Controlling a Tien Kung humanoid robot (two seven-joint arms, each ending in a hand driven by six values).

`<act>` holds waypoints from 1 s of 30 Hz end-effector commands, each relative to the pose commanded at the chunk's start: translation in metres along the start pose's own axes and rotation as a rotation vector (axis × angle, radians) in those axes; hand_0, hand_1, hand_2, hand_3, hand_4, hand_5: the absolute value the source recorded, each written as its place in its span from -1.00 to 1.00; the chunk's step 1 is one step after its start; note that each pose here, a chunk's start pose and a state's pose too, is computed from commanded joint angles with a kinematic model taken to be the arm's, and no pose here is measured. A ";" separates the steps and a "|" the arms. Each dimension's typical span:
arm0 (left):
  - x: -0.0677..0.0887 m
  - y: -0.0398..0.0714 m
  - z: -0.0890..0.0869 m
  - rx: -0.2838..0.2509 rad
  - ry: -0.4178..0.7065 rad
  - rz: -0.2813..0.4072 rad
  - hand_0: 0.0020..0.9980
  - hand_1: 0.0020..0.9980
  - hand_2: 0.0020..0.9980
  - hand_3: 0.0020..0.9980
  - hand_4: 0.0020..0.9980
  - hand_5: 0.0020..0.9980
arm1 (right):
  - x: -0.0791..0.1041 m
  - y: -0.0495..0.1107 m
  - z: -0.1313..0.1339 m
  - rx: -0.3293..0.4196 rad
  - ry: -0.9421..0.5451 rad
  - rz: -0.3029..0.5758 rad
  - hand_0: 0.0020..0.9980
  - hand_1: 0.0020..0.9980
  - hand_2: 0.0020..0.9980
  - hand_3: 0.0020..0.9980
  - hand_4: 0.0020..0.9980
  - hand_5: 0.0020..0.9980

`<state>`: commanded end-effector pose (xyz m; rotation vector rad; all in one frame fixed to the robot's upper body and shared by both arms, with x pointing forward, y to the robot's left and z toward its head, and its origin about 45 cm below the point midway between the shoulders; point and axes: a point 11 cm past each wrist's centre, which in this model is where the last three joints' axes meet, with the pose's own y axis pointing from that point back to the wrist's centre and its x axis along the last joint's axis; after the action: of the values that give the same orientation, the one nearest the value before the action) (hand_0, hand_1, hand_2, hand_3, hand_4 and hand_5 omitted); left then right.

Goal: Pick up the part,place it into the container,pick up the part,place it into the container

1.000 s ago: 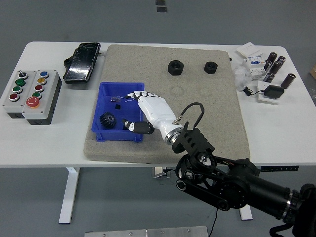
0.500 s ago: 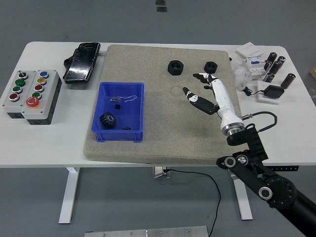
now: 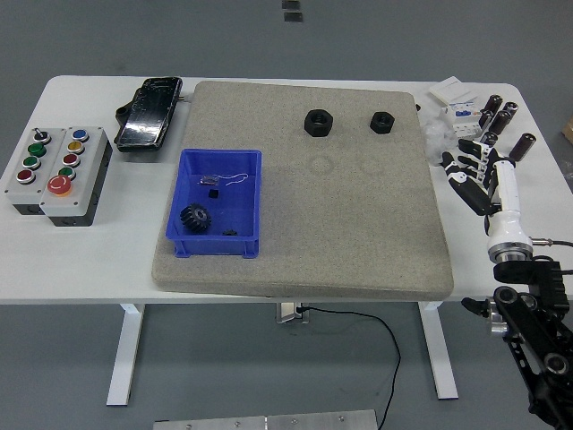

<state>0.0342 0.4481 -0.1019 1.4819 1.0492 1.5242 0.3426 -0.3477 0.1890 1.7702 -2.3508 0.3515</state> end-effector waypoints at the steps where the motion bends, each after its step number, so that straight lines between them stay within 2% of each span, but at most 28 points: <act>1: 0.002 0.000 0.002 -0.004 -0.001 0.003 0.34 0.27 0.09 0.20 0.41 -0.28 | 0.008 -0.002 -0.001 0.002 -0.002 0.023 0.39 0.46 0.49 0.38 0.54 -0.19; 6: 0.017 0.001 0.010 -0.020 0.005 0.027 0.34 0.27 0.09 0.20 0.40 -0.29 | 0.033 -0.009 -0.004 0.005 -0.007 0.089 0.39 0.44 0.48 0.37 0.55 -0.17; 10: 0.025 0.001 0.010 -0.020 0.010 0.040 0.34 0.27 0.10 0.20 0.40 -0.29 | 0.038 -0.008 -0.003 0.001 0.004 0.109 0.39 0.43 0.47 0.36 0.55 -0.16; 17: 0.026 0.001 0.007 -0.013 0.016 0.040 0.34 0.27 0.10 0.20 0.40 -0.29 | 0.045 -0.008 -0.005 0.001 0.021 0.131 0.39 0.42 0.47 0.36 0.54 -0.15; 22: 0.022 0.000 0.000 -0.007 0.032 0.034 0.34 0.27 0.10 0.20 0.40 -0.29 | 0.051 -0.008 -0.006 0.005 -0.007 0.136 0.39 0.40 0.45 0.35 0.52 -0.14; 30: -0.002 -0.001 -0.007 0.003 0.034 -0.006 0.34 0.27 0.10 0.20 0.40 -0.30 | 0.054 -0.003 -0.010 0.034 -0.142 0.149 0.37 0.39 0.44 0.35 0.51 -0.13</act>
<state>0.0275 0.4461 -0.1035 1.4586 1.0755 1.5496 0.3311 -0.3951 0.2137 1.6909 -2.5995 0.2970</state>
